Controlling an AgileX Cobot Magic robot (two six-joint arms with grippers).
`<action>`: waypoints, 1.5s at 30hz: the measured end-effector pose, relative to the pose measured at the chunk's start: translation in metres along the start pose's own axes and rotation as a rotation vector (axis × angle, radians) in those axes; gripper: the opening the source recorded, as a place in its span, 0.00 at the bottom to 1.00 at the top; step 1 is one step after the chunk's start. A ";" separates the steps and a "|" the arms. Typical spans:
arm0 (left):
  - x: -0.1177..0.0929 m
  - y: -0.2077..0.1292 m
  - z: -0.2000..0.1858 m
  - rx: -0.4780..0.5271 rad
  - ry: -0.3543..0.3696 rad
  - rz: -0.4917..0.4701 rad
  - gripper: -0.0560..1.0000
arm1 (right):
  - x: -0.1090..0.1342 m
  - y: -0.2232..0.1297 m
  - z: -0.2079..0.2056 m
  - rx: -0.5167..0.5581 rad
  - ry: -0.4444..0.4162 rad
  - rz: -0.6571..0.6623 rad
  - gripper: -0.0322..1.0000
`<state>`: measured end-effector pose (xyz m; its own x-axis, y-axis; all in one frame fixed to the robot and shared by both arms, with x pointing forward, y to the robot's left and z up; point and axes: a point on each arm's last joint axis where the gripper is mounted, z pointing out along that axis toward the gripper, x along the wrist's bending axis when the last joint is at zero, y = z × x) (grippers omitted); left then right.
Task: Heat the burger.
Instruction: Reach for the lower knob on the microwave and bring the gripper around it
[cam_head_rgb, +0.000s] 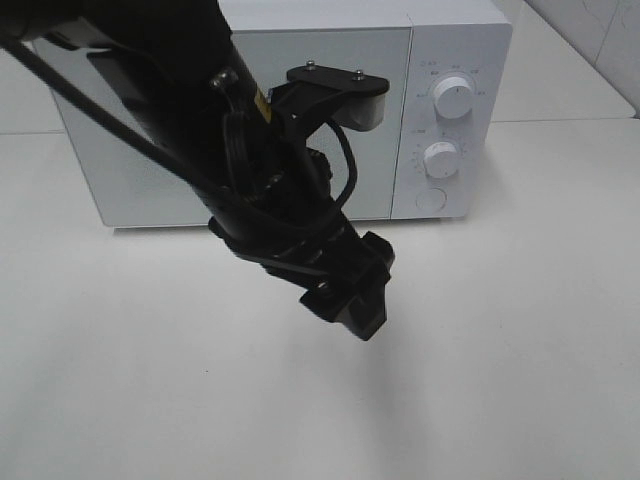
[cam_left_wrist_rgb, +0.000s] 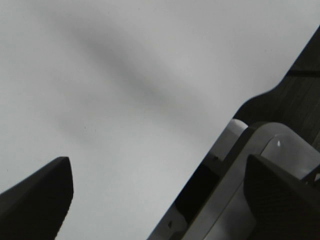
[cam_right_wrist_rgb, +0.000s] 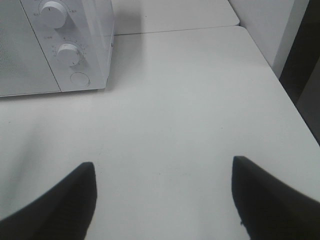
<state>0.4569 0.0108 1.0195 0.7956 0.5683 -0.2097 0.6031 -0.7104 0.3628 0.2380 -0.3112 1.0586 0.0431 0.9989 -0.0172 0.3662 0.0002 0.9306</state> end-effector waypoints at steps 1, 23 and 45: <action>-0.002 -0.005 -0.004 0.045 -0.008 0.005 0.85 | 0.000 0.000 0.000 0.000 0.000 0.000 0.73; 0.045 -0.046 -0.039 0.223 0.017 -0.227 0.85 | 0.000 0.000 0.000 0.001 0.000 0.000 0.73; 0.107 -0.179 -0.125 -0.013 0.158 -0.704 0.85 | 0.000 0.000 0.000 0.001 0.000 0.000 0.73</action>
<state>0.4274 0.2505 1.0455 0.1997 0.9434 -0.2646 0.9683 -0.1487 0.2007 0.2380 -0.3112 1.0585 0.0432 0.9989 -0.0172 0.3671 0.0001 0.9302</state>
